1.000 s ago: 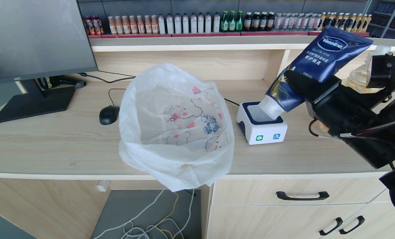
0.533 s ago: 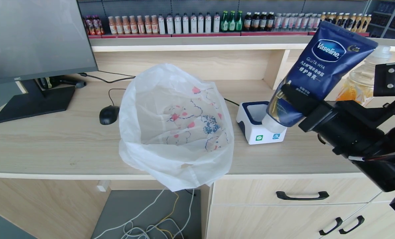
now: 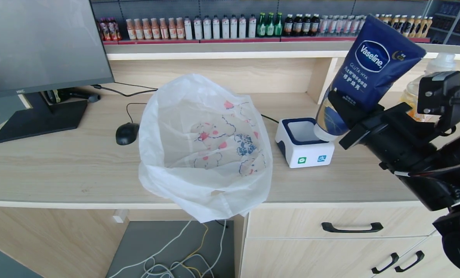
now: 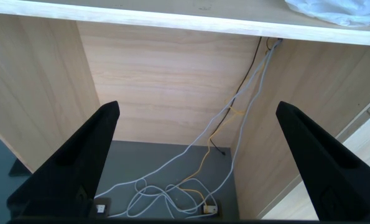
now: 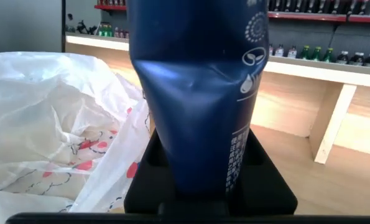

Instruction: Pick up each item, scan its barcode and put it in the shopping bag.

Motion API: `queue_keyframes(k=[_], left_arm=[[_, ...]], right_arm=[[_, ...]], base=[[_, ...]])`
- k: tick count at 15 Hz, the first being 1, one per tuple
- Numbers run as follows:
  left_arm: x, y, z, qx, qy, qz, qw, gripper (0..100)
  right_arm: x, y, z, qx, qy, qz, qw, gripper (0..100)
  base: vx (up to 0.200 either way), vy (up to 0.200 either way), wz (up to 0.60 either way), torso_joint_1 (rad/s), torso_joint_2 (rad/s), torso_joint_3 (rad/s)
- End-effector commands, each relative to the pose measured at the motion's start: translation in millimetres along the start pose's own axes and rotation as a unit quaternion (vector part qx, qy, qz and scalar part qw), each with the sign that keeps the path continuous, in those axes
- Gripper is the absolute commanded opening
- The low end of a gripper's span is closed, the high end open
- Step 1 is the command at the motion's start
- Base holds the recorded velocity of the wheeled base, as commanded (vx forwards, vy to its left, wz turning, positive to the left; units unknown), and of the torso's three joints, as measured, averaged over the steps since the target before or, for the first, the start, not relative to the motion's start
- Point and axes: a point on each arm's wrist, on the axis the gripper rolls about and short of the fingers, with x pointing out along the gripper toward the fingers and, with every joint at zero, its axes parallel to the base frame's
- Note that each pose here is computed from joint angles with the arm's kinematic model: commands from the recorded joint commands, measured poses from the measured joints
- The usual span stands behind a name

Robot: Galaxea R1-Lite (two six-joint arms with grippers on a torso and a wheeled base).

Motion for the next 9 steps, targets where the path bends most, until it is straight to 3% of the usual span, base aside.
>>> queue_keyframes(k=[1, 9], left_arm=[[0.0, 0.0, 0.0, 0.0, 0.0, 0.0, 1.0, 100], [0.0, 0.0, 0.0, 0.001, 0.0, 0.0, 1.0, 100]], right_arm=[[4.2, 1.4, -10.0, -0.003, 0.012, 0.002, 1.0, 0], [-0.1, 5.7, -11.2, 0.017, 0.019, 0.008, 1.0, 0]], base=[[0.0, 0.0, 0.0, 0.0, 0.0, 0.0], [0.0, 0.0, 0.0, 0.0, 0.0, 0.0]])
